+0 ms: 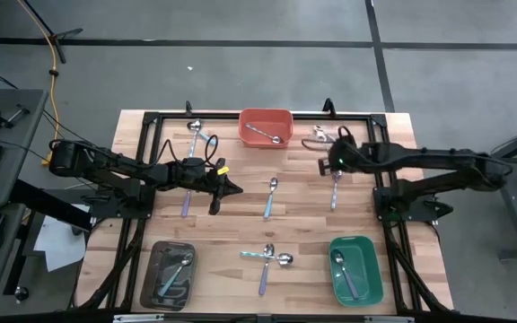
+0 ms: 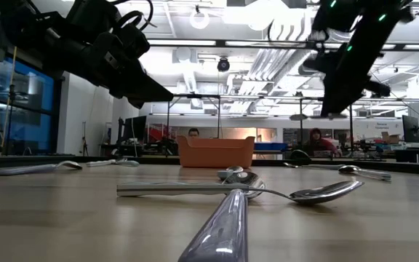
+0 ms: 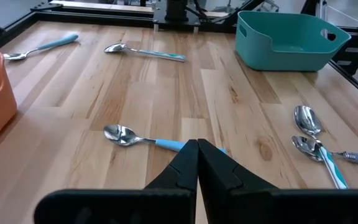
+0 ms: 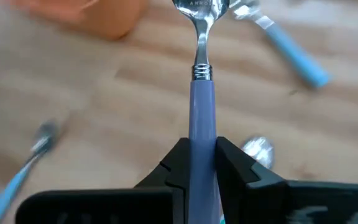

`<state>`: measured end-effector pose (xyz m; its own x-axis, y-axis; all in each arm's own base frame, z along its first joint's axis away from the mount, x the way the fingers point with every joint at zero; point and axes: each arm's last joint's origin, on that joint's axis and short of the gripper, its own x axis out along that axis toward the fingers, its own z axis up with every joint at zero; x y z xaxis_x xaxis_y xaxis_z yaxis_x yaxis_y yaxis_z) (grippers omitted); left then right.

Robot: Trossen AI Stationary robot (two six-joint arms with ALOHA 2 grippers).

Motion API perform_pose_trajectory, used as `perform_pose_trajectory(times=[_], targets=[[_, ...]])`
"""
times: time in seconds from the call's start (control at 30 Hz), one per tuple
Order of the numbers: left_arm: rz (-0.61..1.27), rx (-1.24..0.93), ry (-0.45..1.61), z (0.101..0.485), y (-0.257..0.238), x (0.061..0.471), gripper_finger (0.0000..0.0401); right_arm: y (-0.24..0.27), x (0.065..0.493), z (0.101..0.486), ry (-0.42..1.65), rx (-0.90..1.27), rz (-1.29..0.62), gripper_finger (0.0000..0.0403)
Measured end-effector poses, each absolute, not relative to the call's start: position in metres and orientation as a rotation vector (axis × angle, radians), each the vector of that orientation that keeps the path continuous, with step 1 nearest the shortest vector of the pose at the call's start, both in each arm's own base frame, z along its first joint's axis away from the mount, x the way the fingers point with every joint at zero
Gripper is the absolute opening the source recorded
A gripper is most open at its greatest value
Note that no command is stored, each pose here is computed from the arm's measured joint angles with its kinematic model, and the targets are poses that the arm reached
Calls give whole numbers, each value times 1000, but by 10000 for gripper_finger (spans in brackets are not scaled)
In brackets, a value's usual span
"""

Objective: Sort silverware by color (type)
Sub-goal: Put the top right violet spoon into the green bin

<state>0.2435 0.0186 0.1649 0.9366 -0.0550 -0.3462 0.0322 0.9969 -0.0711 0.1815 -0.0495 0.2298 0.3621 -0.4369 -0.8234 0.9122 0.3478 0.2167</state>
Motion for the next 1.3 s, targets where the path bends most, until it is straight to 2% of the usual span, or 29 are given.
perform_pose_trajectory(times=[0.33, 0.57, 0.67, 0.87, 1.3], targets=[[-21, -60, 355, 165, 19, 244, 0, 28, 188, 283, 848, 908, -714, 30], [-21, -56, 355, 165, 19, 244, 0, 88, 183, 308, 1108, 1080, -655, 30], [-22, -45, 355, 165, 19, 244, 0, 116, 180, 308, 1227, 1124, -632, 30], [-23, -44, 355, 165, 19, 244, 0, 159, 167, 293, 1383, 1144, -703, 30], [-17, -85, 360, 164, 19, 243, 0, 203, 150, 273, 1427, 1149, -809, 30]])
